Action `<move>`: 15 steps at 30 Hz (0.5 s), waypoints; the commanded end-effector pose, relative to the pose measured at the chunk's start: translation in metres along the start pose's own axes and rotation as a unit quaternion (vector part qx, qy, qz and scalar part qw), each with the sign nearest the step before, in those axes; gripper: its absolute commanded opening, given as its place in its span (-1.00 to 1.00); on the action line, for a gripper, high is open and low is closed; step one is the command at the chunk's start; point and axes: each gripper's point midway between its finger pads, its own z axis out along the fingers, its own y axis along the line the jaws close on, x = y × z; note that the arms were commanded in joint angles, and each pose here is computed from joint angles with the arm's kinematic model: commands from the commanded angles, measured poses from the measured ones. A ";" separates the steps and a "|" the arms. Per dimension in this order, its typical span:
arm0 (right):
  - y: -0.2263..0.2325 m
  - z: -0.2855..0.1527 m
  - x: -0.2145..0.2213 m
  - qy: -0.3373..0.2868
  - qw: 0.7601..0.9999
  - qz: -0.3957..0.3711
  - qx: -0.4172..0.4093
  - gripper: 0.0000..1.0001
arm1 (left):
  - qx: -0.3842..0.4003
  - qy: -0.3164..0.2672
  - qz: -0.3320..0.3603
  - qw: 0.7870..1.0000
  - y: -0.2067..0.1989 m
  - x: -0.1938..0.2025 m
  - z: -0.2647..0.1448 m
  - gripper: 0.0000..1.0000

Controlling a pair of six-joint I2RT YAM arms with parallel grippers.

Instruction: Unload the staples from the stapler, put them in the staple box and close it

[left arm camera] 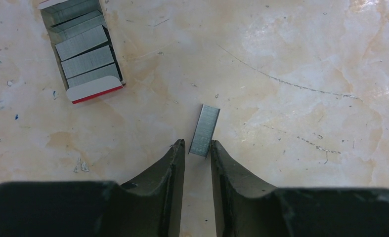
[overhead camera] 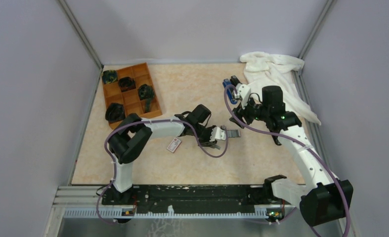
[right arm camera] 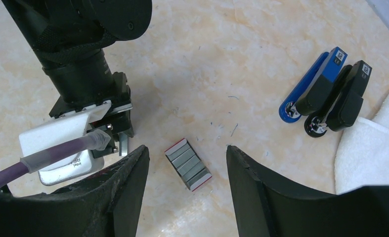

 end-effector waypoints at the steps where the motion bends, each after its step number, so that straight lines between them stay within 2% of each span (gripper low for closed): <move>1: -0.009 -0.002 -0.013 -0.020 1.000 -0.008 0.015 0.19 | 0.012 0.008 0.000 1.000 -0.003 0.002 0.004 -0.41; 9: -0.008 -0.001 -0.012 -0.019 1.000 -0.007 0.013 0.19 | -0.003 0.004 -0.036 0.999 -0.009 0.006 0.001 -0.52; 15: -0.007 0.001 -0.011 -0.019 1.000 -0.003 0.009 0.19 | -0.043 -0.005 -0.112 0.993 -0.011 0.008 -0.005 -0.59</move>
